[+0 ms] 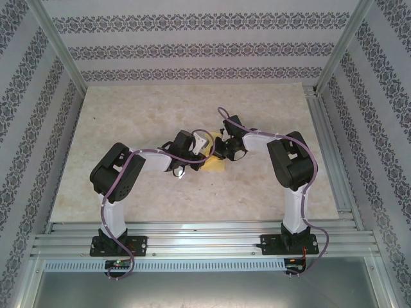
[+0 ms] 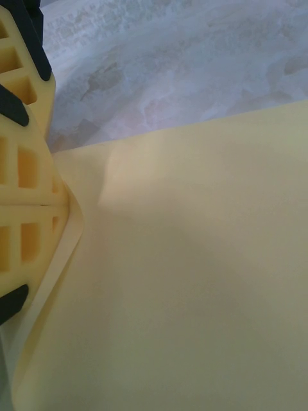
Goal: Fold a paper plane with a square sheet of paper (fold left side to right side)
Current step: Fold the triangle a second time at the center of the table.
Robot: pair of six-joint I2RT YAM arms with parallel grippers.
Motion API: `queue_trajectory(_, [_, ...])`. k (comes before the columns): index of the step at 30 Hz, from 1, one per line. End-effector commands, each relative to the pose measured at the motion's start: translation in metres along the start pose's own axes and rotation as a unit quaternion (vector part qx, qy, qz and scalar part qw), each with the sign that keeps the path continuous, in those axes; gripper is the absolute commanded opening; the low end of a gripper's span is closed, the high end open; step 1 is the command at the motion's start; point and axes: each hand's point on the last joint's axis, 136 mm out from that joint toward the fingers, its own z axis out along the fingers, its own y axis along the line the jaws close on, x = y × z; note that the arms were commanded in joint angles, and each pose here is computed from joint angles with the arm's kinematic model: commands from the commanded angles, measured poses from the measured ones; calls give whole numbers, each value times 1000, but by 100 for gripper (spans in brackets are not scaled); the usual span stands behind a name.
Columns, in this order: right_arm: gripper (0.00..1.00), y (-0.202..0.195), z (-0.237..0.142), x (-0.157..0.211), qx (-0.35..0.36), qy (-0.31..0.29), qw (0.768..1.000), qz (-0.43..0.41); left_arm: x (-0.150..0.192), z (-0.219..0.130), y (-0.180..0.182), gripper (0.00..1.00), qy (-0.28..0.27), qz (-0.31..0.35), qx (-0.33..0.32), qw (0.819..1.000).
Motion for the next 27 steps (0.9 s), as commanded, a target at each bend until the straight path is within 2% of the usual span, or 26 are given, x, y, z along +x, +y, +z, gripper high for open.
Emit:
queue_trajectory(1, [1, -45, 20, 26, 65, 28, 997, 15, 6, -12, -1, 8, 16, -8, -10, 1000])
queue_trajectory(6, [0, -53, 21, 32, 73, 31, 997, 15, -27, -46, -9, 27, -29, -10, -6, 1000])
queue_trajectory(10, [0, -51, 21, 32, 69, 30, 997, 13, -42, -72, -16, 34, -66, -20, 8, 998])
queue_trajectory(11, [0, -51, 20, 33, 68, 29, 997, 12, -43, -75, -19, 34, -71, -25, 18, 997])
queue_trajectory(13, [0, -50, 19, 33, 67, 27, 997, 11, -41, -74, -29, 28, -65, -33, 51, 996])
queue_trajectory(18, [0, -50, 19, 32, 64, 27, 998, 11, -30, -56, -44, 15, -52, -78, 121, 988])
queue_trajectory(27, [0, -48, 17, 32, 62, 26, 998, 10, -20, -24, -43, 7, -27, -115, 147, 982])
